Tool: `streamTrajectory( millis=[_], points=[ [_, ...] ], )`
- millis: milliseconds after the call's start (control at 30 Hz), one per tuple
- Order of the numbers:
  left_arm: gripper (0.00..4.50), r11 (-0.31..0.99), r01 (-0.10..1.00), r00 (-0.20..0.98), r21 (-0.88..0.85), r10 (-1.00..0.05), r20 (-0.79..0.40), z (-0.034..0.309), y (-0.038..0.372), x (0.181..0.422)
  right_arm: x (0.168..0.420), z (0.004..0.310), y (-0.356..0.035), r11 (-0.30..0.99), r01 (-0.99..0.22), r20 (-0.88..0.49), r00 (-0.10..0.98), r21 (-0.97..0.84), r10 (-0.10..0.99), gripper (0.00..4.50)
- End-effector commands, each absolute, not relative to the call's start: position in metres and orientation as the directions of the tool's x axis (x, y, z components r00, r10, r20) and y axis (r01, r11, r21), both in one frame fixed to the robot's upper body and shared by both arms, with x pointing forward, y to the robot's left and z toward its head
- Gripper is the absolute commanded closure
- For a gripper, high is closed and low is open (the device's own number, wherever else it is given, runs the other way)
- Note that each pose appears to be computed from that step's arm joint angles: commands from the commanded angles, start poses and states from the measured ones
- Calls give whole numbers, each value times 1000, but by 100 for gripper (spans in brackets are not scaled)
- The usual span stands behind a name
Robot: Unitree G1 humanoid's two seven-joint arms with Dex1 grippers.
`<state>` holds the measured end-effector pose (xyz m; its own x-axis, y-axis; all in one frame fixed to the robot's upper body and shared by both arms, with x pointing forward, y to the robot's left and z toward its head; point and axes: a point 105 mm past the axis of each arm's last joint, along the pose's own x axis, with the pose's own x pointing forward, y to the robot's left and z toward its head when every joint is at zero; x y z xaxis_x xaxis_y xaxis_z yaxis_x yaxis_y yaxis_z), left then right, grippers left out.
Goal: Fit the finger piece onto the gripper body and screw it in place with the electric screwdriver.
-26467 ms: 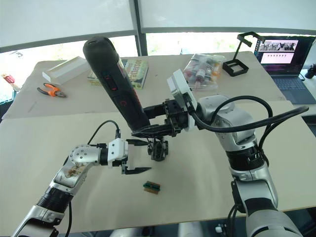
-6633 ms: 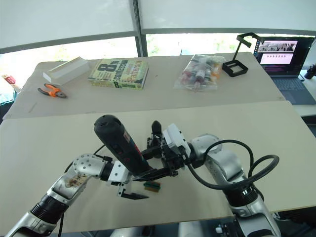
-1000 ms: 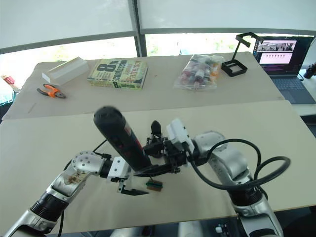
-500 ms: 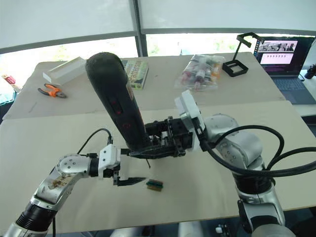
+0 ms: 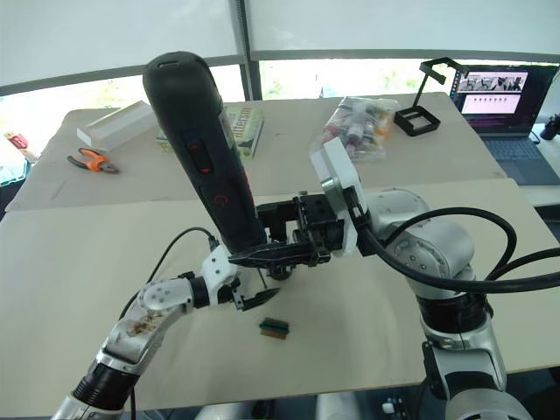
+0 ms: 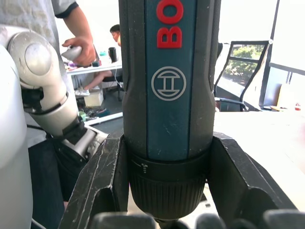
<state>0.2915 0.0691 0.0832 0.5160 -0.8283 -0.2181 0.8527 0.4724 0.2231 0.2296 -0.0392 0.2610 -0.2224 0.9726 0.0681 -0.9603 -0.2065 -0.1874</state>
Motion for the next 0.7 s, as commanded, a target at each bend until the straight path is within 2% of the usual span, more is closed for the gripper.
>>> streamTrajectory(
  millis=[33, 200, 300, 400, 567, 633, 700],
  points=[
    [0, 478, 845, 522, 241, -836, -170, 91, 55, 298, 223, 280, -41, -213, -943, 105, -246, -255, 964, 261],
    [0, 513, 830, 548, 218, -822, -155, 88, 46, 305, 223, 281, -41, -209, -943, 104, -243, -258, 964, 261],
    [75, 494, 840, 532, 226, -831, -162, 84, 43, 305, 223, 282, -41, -206, -943, 103, -239, -260, 966, 261],
    [213, 437, 863, 483, 253, -862, -157, 88, 43, 305, 223, 283, -42, -204, -943, 102, -238, -264, 966, 261],
    [211, 254, 923, 305, 288, -941, -147, 101, 36, 303, 223, 288, -42, -204, -939, 102, -240, -277, 965, 261],
    [211, 166, 943, 220, 290, -962, -164, 104, 32, 305, 222, 290, -42, -209, -936, 102, -246, -283, 964, 261],
    [211, 122, 949, 184, 290, -963, -195, 104, 29, 311, 220, 293, -41, -214, -933, 103, -252, -288, 962, 261]
  ],
)
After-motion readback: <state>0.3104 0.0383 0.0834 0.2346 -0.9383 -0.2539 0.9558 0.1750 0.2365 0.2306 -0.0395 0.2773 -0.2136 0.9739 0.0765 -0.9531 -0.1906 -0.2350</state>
